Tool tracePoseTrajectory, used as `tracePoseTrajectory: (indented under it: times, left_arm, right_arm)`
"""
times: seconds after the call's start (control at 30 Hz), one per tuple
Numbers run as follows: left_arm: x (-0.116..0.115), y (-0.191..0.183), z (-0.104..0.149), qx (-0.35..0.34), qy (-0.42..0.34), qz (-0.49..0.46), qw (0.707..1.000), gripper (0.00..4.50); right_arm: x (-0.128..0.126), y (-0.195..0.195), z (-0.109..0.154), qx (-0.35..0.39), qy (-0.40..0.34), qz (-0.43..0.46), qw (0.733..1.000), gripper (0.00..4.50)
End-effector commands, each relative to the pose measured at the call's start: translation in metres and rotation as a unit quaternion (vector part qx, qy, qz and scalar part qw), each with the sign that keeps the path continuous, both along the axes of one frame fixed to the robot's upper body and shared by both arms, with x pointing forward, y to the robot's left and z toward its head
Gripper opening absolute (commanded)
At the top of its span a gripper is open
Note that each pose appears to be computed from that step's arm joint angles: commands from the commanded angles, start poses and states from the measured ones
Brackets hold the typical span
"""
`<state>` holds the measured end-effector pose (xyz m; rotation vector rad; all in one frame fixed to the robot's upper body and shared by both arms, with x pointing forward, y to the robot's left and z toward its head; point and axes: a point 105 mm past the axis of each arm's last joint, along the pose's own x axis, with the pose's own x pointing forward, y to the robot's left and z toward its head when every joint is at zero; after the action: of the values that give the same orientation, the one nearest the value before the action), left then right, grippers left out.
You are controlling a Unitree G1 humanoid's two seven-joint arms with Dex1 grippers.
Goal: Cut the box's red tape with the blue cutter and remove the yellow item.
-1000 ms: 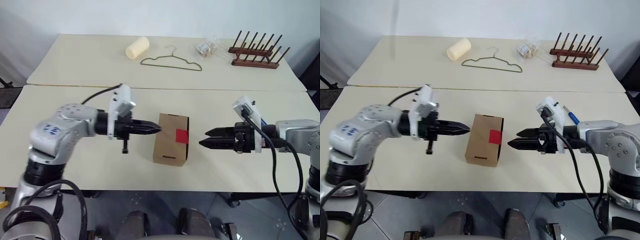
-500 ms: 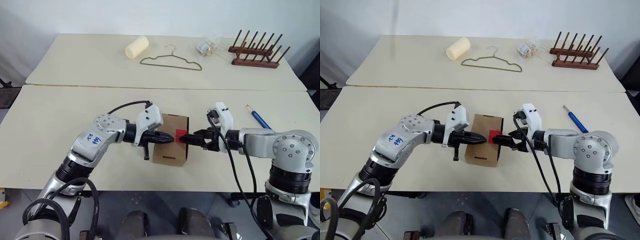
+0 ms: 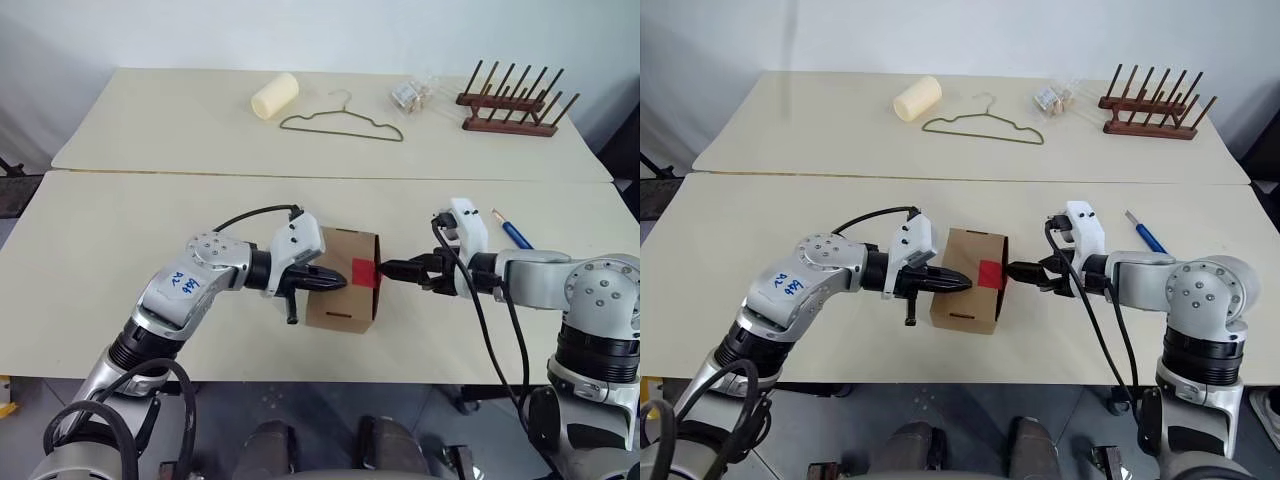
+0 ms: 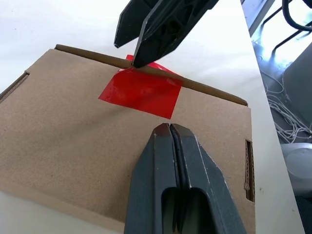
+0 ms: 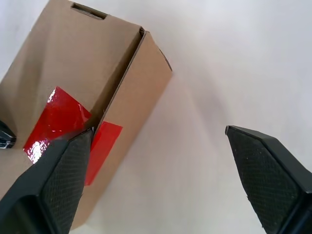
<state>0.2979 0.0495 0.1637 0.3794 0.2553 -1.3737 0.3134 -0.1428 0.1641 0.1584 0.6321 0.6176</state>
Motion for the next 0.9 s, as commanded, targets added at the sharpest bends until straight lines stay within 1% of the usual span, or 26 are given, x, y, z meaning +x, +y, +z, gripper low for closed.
tracePoseTrajectory:
  times: [0.03, 0.5, 0.63, 0.77, 0.9]
  left_arm:
    - [-0.003, 0.000, -0.011, 0.010, 0.020, 0.004, 1.000, 0.00]
    - [0.011, -0.004, -0.012, 0.023, 0.009, 0.022, 0.999, 0.00]
    - [0.018, -0.005, -0.019, 0.042, -0.002, 0.035, 0.999, 0.00]
    - [0.028, -0.008, -0.019, 0.038, -0.010, 0.059, 0.997, 0.00]
    - [0.029, -0.008, -0.029, 0.053, -0.005, 0.071, 0.996, 0.00]
  right_arm:
    - [0.000, -0.009, 0.000, -0.021, 0.000, -0.012, 1.000, 4.48]
    - [-0.017, 0.018, -0.006, -0.068, 0.018, 0.083, 0.994, 4.48]
    - [-0.015, 0.021, -0.006, -0.103, 0.013, 0.088, 0.991, 4.48]
    - [-0.014, 0.032, -0.005, -0.102, 0.006, 0.095, 0.990, 4.48]
    - [-0.018, 0.034, -0.014, -0.114, 0.014, 0.097, 0.989, 4.48]
